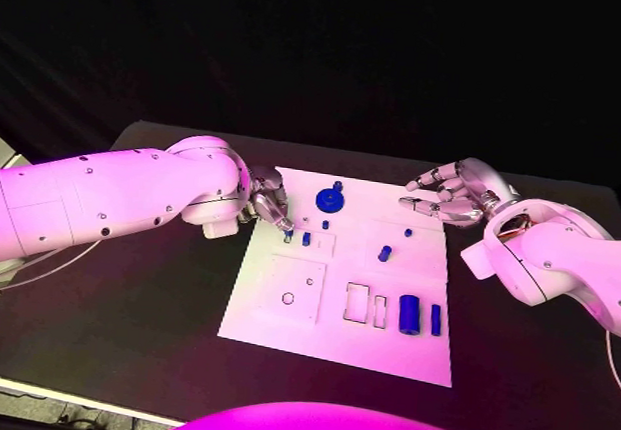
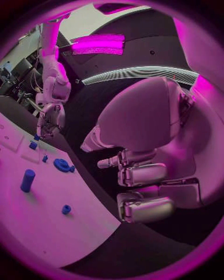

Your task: Assemble the parts on the task board

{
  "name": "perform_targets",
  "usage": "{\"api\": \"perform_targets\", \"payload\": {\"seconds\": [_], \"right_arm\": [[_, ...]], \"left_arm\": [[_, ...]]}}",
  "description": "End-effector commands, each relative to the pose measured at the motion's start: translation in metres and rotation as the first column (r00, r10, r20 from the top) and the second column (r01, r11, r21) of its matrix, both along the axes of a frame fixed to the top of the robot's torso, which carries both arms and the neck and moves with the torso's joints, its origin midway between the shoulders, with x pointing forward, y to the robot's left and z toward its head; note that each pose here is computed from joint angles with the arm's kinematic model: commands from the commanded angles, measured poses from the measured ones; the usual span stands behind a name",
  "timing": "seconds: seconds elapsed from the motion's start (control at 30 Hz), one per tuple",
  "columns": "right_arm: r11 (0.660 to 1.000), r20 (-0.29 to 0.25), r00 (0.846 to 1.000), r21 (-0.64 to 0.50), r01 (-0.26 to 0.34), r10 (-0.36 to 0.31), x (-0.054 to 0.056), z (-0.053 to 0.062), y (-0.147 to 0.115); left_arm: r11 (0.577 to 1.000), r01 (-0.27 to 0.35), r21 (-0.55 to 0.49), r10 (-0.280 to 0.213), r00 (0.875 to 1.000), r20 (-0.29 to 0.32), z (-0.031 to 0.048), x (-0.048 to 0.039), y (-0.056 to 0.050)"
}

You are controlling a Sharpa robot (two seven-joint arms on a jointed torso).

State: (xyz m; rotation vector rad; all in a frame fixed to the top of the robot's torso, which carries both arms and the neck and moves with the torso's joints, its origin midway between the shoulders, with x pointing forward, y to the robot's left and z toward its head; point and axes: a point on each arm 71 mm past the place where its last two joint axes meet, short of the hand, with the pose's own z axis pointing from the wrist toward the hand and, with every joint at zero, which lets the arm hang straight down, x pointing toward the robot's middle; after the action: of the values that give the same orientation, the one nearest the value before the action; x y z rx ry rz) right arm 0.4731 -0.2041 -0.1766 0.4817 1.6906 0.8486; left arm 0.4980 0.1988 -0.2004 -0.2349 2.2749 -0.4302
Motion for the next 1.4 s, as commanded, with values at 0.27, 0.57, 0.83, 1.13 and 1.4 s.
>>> {"api": "perform_targets", "payload": {"seconds": [0.27, 0.57, 0.83, 1.13, 1.4], "right_arm": [[1.000, 0.007, 1.000, 0.000, -0.014, 0.014, -0.0008, 0.0001, 0.0010], [1.000, 0.006, 1.000, 0.000, -0.014, 0.014, -0.0009, 0.0000, 0.0008], [1.000, 0.005, 1.000, -0.001, -0.014, 0.014, -0.0009, -0.0001, 0.0006], [1.000, 0.009, 1.000, -0.004, -0.015, 0.015, -0.0009, 0.0000, 0.0004], [1.000, 0.011, 1.000, -0.004, -0.015, 0.015, -0.0008, 0.0000, 0.0009]], "left_arm": [[0.998, 0.022, 0.064, -0.022, 1.000, 0.013, -0.0059, -0.0013, -0.0028], [0.995, 0.030, 0.093, -0.031, 0.999, 0.016, -0.0081, 0.0004, -0.0039], [0.994, 0.041, 0.105, -0.042, 0.999, 0.004, -0.0099, 0.0003, -0.0052], [0.993, 0.049, 0.104, -0.049, 0.999, -0.006, -0.0105, -0.0006, -0.0057], [0.994, 0.053, 0.098, -0.053, 0.999, -0.005, -0.0104, -0.0008, -0.0077]]}}
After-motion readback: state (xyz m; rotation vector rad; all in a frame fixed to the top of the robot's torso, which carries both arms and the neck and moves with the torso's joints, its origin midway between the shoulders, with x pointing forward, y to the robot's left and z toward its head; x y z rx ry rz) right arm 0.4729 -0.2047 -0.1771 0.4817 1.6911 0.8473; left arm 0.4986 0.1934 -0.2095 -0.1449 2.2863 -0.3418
